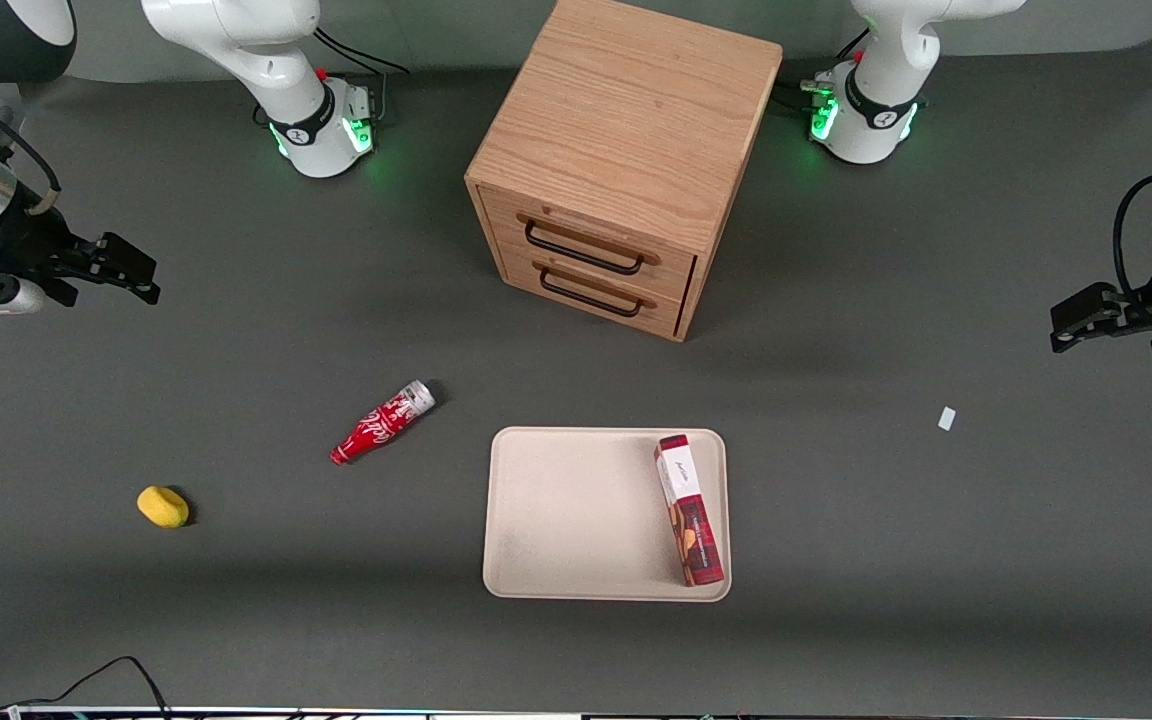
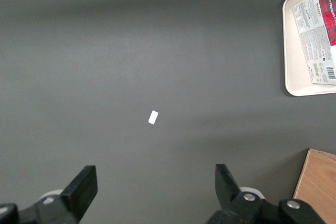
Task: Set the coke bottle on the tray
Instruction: 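Move the open right gripper down over the red Coca-Cola bottle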
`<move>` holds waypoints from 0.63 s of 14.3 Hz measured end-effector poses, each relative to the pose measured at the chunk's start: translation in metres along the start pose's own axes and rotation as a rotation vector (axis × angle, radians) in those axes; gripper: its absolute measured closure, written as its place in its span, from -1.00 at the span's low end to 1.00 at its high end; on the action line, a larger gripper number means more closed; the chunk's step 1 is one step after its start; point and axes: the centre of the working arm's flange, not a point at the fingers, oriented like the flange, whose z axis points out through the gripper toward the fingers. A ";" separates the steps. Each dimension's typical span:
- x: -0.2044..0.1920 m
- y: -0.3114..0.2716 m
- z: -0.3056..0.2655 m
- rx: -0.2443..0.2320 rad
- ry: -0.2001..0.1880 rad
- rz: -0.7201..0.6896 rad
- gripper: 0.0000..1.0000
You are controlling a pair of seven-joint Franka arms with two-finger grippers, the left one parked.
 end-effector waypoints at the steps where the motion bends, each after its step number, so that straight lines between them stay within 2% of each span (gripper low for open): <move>1: 0.000 0.000 0.000 0.000 0.000 0.000 -1.00; 6: 0.003 -0.006 0.005 0.001 -0.009 0.025 -1.00; 9: 0.013 -0.036 0.031 0.032 -0.055 0.215 -1.00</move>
